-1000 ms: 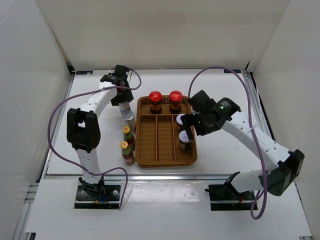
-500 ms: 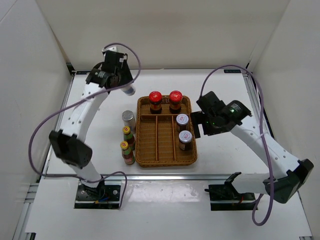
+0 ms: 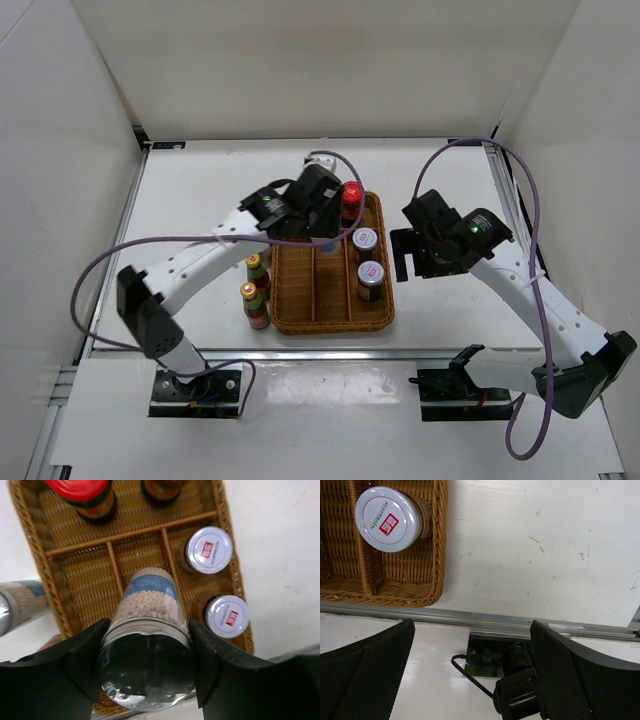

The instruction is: Organize the condiment bottles

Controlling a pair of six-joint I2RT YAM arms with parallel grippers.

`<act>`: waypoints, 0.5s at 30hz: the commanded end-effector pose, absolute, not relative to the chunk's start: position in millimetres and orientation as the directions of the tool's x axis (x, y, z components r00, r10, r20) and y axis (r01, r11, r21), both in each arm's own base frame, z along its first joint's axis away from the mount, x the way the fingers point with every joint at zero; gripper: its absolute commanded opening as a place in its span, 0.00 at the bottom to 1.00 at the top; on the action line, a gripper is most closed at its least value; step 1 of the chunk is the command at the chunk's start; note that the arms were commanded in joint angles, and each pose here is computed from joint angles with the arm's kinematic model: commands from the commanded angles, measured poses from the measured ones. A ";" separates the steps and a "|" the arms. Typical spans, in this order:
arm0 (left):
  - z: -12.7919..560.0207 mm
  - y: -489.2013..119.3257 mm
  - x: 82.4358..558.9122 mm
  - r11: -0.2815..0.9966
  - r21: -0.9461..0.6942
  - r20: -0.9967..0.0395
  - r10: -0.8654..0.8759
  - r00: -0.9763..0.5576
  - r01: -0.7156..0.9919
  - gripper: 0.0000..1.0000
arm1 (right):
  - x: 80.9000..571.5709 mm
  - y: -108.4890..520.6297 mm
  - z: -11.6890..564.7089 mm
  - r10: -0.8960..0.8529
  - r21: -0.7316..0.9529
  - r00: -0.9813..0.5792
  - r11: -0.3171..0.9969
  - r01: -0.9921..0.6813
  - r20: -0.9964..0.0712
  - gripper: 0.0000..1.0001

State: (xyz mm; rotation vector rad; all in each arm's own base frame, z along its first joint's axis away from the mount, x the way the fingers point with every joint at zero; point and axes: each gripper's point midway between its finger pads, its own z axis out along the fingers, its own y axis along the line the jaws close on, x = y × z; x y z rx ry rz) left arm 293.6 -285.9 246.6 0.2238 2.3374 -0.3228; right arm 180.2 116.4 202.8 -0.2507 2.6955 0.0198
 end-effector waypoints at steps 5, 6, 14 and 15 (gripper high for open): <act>207.7 -308.7 316.7 0.976 -0.125 -0.692 0.042 -0.721 0.177 0.11 | 175.3 115.1 200.2 -0.164 -0.018 -0.900 0.985 -0.172 -0.404 1.00; 203.9 -311.8 318.8 0.977 -0.132 -0.690 0.031 -0.724 0.168 0.11 | 175.4 114.7 200.2 -0.175 -0.022 -0.898 0.983 -0.181 -0.404 1.00; 158.1 -319.2 319.7 0.985 -0.095 -0.622 0.055 -0.781 0.145 0.54 | 169.4 108.5 200.0 -0.208 -0.039 -0.895 0.977 -0.209 -0.394 1.00; 152.2 -319.7 320.0 0.986 -0.086 -0.615 0.062 -0.786 0.145 0.66 | 169.4 108.5 200.0 -0.208 -0.039 -0.895 0.977 -0.209 -0.394 1.00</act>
